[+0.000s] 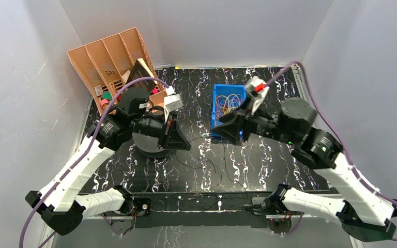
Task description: Wrap the cables
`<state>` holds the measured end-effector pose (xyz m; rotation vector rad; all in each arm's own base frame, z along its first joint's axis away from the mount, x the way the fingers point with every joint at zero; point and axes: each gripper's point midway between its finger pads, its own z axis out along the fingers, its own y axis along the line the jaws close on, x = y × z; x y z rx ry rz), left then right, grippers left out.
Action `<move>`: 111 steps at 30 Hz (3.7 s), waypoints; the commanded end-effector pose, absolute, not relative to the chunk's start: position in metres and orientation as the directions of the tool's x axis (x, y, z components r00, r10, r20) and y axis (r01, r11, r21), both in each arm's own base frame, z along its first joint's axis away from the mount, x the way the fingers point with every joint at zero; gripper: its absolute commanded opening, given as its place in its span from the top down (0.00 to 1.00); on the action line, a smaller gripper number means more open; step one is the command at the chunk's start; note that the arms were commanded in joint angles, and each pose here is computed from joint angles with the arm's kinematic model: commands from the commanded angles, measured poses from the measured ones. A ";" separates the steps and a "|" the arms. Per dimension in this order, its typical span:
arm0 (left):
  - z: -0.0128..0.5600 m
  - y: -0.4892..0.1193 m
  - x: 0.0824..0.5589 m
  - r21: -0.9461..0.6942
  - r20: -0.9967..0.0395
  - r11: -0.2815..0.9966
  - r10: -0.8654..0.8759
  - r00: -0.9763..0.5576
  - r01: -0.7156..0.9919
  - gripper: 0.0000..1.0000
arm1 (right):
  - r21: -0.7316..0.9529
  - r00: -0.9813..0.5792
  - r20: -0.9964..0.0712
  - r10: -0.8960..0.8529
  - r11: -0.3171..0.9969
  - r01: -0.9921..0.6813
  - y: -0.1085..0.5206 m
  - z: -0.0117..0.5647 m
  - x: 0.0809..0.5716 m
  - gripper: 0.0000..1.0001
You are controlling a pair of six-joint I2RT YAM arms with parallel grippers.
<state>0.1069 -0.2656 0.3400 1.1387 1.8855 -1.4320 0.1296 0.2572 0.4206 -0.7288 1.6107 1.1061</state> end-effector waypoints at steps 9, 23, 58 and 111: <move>0.324 -0.264 0.094 -0.574 -0.753 0.053 0.359 -0.551 0.817 1.00 | 0.425 -0.463 -0.852 -0.245 0.193 -0.884 0.305 0.368 0.106 0.36; 0.317 -0.266 0.090 -0.584 -0.742 0.042 0.377 -0.554 0.811 1.00 | 0.500 -0.482 -0.797 -0.364 0.051 -0.864 0.319 0.346 0.088 0.52; 0.259 -0.192 0.215 -0.169 -0.723 0.838 0.252 -0.643 0.518 0.14 | 0.161 -0.567 -0.782 -0.259 0.794 -0.586 0.239 0.284 0.198 1.00; 0.092 -0.137 0.365 0.637 -0.626 0.719 0.270 -0.731 -0.279 0.04 | 0.295 -0.666 -0.744 0.054 0.921 -0.254 0.177 0.198 0.205 1.00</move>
